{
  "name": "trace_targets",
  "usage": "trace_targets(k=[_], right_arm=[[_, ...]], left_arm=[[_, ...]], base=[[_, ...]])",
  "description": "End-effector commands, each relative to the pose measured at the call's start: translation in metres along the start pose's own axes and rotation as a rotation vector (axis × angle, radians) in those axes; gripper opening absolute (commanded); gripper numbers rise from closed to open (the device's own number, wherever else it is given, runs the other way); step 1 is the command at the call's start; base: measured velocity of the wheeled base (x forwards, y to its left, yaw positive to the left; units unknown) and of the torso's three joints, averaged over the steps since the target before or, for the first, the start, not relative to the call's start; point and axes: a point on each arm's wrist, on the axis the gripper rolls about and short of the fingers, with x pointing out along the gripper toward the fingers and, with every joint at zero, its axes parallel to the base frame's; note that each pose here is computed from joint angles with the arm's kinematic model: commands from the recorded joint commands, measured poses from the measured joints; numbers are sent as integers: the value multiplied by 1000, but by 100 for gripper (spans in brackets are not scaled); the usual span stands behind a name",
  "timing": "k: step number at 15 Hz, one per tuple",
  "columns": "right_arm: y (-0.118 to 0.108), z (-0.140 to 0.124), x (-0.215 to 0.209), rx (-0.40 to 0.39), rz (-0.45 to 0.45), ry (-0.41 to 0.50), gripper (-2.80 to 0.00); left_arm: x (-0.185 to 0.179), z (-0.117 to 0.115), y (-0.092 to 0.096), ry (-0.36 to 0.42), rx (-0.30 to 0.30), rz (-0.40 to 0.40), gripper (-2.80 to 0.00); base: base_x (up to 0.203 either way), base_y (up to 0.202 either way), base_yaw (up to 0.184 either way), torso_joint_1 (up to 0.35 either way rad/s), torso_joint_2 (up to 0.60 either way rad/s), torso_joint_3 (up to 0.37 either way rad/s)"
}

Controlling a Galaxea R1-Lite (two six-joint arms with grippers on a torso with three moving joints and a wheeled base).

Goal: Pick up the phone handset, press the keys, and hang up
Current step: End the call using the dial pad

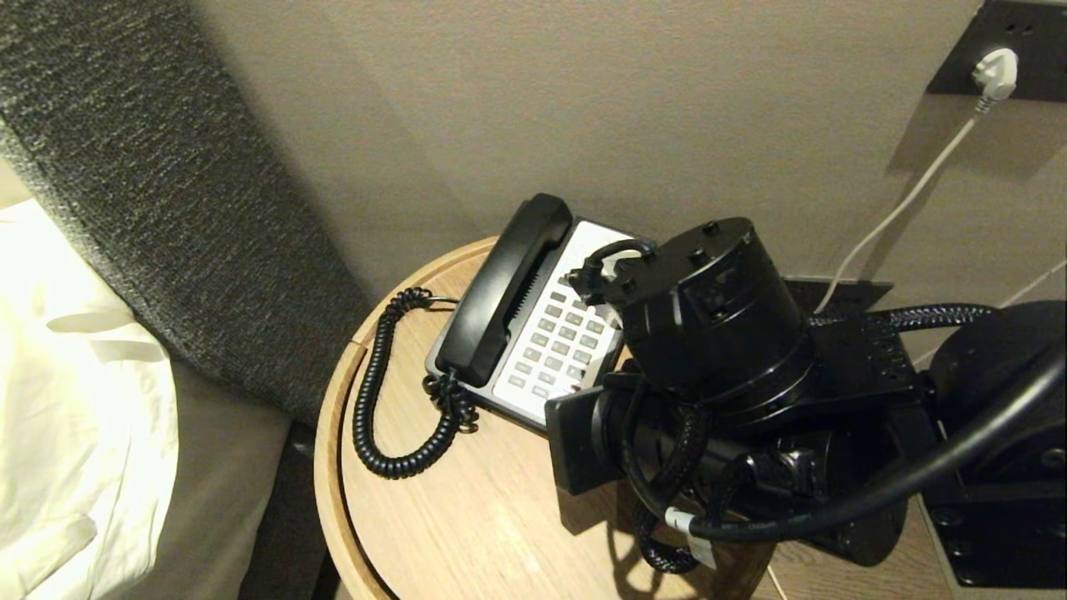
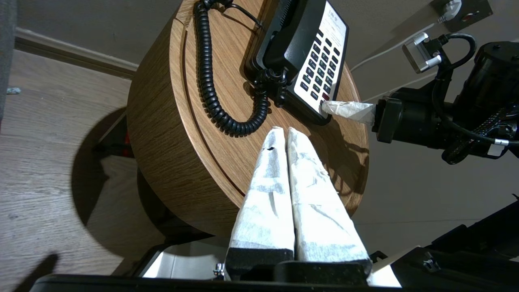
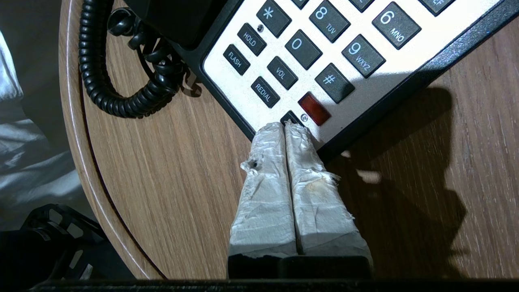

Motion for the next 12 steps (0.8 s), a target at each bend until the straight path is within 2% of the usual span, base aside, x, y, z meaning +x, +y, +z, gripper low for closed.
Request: trace_targets(k=[1,12], right_arm=[[0,-1,0,1,-4,2,-280],[-1,5,-11,11,7,-26,-280]], left_arm=[[0,0,0,0,-4,0,-280],[0,0,0,0,-4,0,-280]], base=[[0,0,0,0,0,0],[0,0,0,0,0,0]])
